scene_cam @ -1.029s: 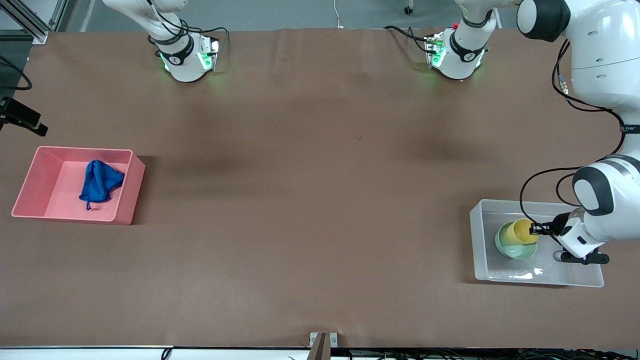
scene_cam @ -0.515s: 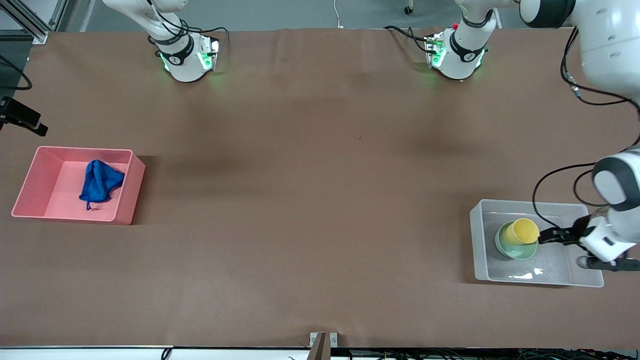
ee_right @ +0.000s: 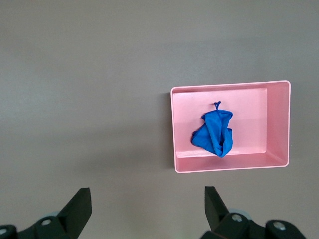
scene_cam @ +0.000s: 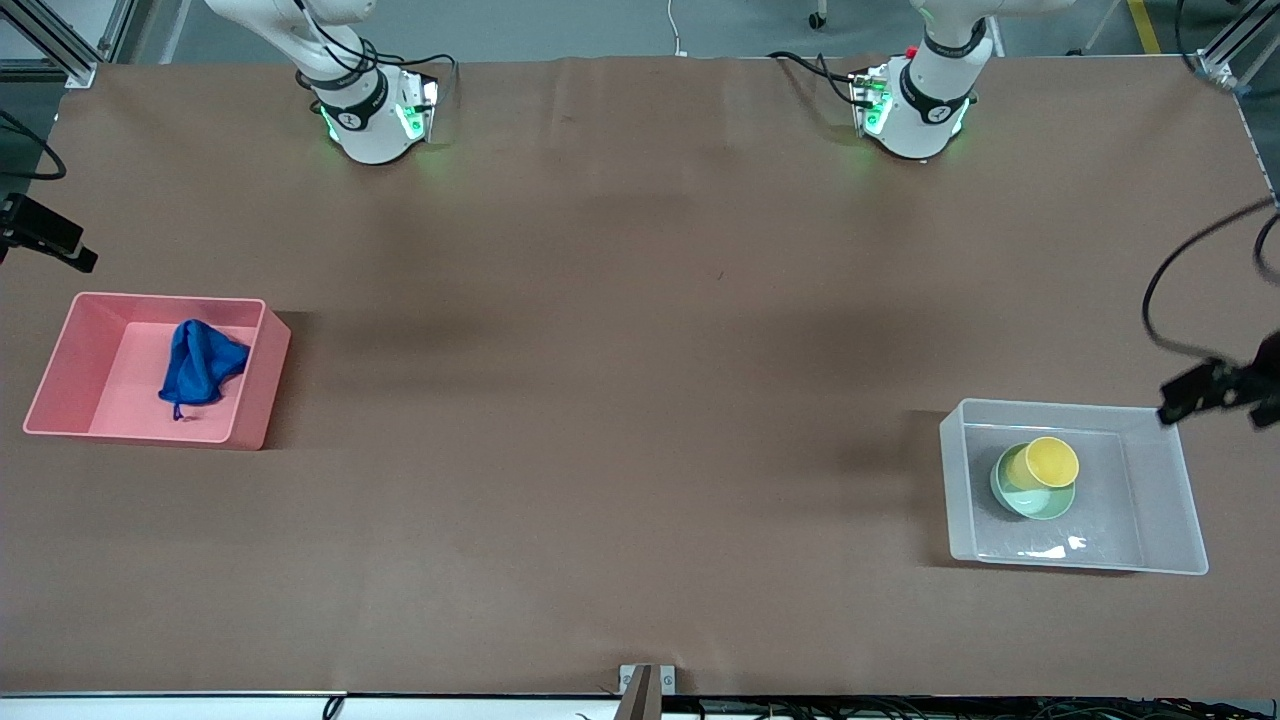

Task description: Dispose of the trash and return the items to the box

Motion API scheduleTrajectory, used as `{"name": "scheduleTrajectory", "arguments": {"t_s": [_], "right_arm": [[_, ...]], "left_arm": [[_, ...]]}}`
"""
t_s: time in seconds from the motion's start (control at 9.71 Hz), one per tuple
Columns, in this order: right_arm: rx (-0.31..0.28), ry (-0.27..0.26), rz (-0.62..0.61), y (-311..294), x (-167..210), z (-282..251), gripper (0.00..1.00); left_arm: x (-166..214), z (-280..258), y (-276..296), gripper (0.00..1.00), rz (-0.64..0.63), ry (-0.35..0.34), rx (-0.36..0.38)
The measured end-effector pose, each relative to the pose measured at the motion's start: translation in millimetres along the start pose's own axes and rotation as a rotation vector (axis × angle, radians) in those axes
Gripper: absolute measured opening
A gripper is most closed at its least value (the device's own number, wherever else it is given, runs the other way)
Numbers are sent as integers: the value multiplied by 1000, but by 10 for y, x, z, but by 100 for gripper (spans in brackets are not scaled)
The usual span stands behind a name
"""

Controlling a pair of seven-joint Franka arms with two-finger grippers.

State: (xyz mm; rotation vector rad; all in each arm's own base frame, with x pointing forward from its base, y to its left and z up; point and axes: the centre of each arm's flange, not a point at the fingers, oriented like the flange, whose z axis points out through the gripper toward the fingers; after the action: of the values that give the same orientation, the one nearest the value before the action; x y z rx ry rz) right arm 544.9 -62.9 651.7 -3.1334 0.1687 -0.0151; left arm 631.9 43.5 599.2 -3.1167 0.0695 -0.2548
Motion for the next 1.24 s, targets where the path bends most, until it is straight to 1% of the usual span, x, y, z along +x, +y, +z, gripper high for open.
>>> {"name": "scheduleTrajectory", "arguments": {"t_s": [0.1,0.31,0.51,0.72,1.24], "right_arm": [[-1,1,-1,0,1,-2,100],[-4,2,-4,-13,2,-3,100],[-8,2,-4,-13,2,-4,100],[-8,2,-5,-18,2,-4,100],[-10,3,-5,-15,3,-5,100]], "left_arm": [[-211,-368,61,100,4,-12,-13],[-597,-939,291,100,5,-36,-30],[-851,-1328,390,100,14,-20,-31],[-892,-1394,316,100,0,-37,-30],[-746,-1115,335,100,3,-96,-39]]}}
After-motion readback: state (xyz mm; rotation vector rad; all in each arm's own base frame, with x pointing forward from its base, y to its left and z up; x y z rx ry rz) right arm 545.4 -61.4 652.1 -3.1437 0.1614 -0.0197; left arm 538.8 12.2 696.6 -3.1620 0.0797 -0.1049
